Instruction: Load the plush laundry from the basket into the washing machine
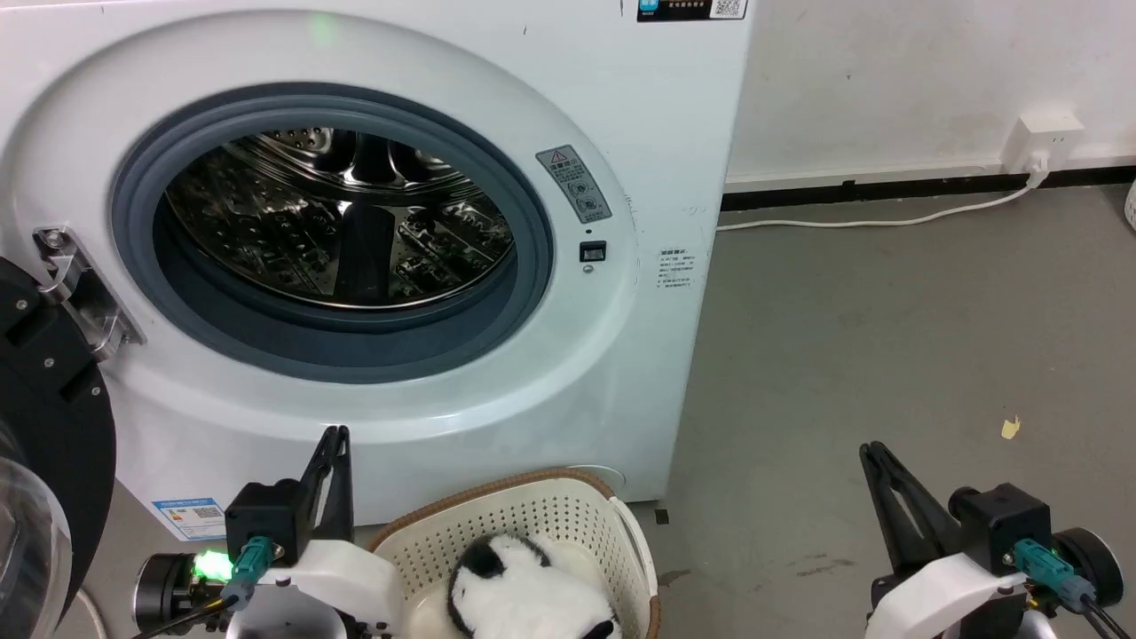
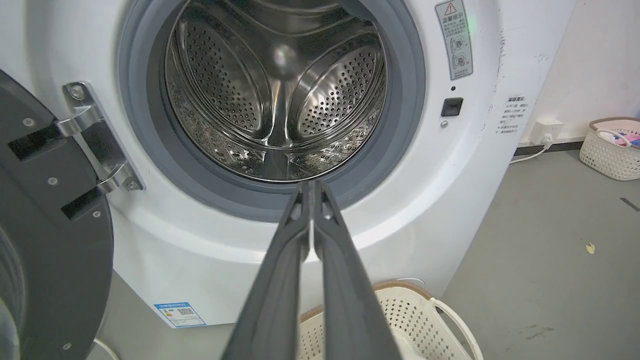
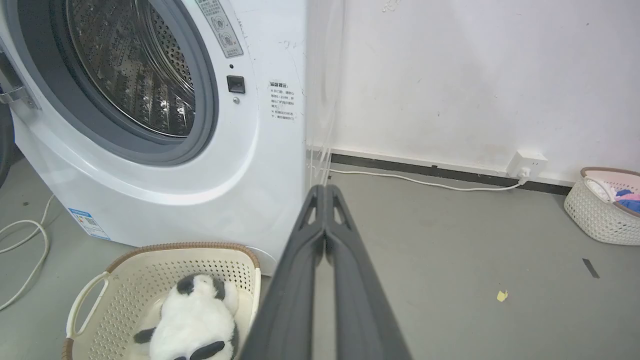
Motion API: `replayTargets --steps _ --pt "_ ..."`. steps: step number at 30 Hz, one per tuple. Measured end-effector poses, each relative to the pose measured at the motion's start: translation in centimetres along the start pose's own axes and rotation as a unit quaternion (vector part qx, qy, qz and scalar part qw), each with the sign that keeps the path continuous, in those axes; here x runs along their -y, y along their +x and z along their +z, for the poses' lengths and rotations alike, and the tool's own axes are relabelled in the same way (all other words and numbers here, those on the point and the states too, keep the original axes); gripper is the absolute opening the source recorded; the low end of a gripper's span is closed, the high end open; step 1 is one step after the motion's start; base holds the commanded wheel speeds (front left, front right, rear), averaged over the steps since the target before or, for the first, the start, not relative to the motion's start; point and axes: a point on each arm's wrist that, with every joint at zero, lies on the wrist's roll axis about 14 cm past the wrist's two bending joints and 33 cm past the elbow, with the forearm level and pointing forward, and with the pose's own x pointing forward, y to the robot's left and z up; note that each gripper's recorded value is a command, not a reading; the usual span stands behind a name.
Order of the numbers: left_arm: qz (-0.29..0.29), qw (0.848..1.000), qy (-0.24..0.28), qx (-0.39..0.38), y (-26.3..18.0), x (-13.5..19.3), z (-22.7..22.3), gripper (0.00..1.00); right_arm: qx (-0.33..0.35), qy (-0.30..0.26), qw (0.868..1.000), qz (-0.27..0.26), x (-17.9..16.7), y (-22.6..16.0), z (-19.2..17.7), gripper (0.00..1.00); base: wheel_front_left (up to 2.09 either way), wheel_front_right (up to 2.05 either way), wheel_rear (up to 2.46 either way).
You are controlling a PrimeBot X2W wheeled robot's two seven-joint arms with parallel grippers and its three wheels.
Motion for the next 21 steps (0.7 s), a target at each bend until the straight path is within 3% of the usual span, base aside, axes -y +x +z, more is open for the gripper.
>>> replayTargets --steps 21 --pt "-0.01 1.0 -0.019 0.001 0.0 1.1 -0.4 1.0 0.004 0.017 1.0 -0.007 0.5 -0.1 -0.2 1.0 0.0 0.0 0.0"
